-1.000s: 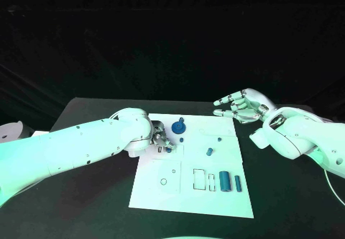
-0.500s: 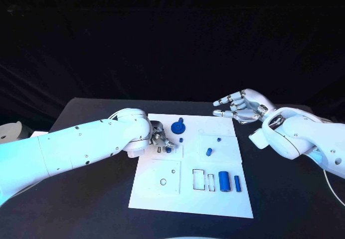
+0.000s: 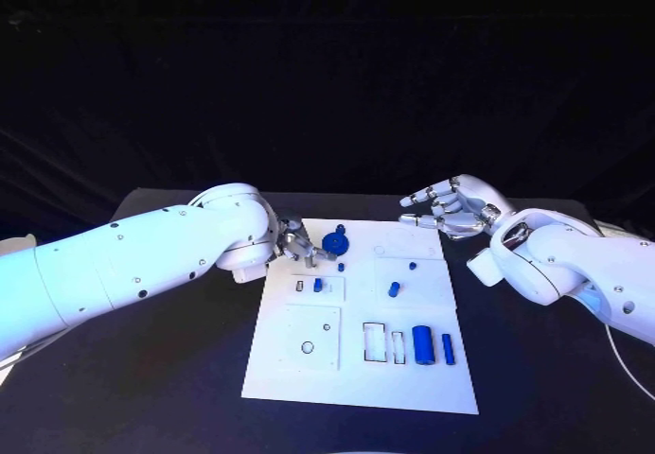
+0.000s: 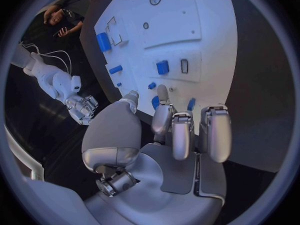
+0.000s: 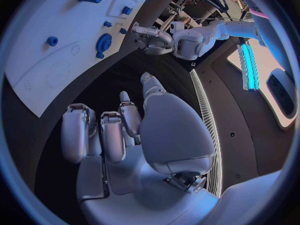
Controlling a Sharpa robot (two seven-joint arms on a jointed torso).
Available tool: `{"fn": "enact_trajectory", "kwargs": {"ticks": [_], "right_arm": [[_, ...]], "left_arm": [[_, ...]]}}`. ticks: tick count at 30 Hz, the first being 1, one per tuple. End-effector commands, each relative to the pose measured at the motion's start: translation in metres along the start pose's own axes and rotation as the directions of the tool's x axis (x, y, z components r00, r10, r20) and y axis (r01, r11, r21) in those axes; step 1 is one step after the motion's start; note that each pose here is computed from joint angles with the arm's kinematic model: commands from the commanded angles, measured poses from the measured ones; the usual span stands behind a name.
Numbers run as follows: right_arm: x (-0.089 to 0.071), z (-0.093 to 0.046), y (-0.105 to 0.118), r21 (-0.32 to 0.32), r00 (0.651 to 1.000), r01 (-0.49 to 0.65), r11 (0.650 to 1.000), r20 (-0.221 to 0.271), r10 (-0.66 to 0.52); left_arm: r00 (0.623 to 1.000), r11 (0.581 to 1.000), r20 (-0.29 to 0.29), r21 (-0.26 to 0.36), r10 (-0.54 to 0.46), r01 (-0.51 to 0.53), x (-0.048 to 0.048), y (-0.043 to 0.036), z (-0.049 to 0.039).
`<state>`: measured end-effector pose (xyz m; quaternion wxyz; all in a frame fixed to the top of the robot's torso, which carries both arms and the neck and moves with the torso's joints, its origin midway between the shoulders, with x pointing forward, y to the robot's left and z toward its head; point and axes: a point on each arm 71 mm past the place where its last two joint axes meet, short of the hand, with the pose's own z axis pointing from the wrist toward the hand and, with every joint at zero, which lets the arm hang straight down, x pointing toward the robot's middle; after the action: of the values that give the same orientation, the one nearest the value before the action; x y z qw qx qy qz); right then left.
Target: Assemble the parts on the task board
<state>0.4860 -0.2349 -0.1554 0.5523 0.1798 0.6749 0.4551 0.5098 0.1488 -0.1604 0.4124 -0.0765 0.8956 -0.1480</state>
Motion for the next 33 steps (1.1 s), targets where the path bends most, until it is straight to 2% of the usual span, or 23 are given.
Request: {"fn": "enact_trajectory", "kwargs": {"ticks": [1, 7, 14, 17, 23, 30, 33], "right_arm": [[0.002, 0.000, -0.001, -0.008, 1.000, -0.001, 1.000, -0.002, 0.001], [0.004, 0.002, -0.002, -0.007, 1.000, -0.002, 1.000, -0.001, 0.002], [0.008, 0.004, -0.002, -0.009, 1.000, -0.006, 1.000, -0.006, 0.006], [0.009, 0.005, -0.002, -0.010, 1.000, -0.007, 1.000, -0.008, 0.007], [0.011, 0.005, -0.002, -0.011, 1.000, -0.008, 1.000, -0.011, 0.008], [0.010, 0.006, -0.004, -0.008, 1.000, -0.006, 1.000, -0.007, 0.006], [0.010, 0.006, -0.004, -0.009, 1.000, -0.006, 1.000, -0.007, 0.006]], "left_arm": [[1.000, 0.998, -0.007, -0.060, -0.021, 0.021, -0.0174, 0.0054, 0.0008], [0.999, 0.995, 0.027, -0.092, -0.021, 0.024, -0.0411, 0.0103, 0.0114], [0.998, 0.989, 0.047, -0.146, 0.041, -0.034, -0.0546, 0.0155, 0.0259], [0.997, 0.985, 0.040, -0.166, 0.063, -0.056, -0.0563, 0.0168, 0.0316], [0.995, 0.975, -0.008, -0.196, 0.102, -0.102, -0.0523, 0.0195, 0.0416], [0.992, 0.973, -0.038, -0.198, 0.118, -0.123, -0.0479, 0.0189, 0.0463], [0.991, 0.974, -0.074, -0.191, 0.111, -0.123, -0.0447, 0.0188, 0.0469]]}}
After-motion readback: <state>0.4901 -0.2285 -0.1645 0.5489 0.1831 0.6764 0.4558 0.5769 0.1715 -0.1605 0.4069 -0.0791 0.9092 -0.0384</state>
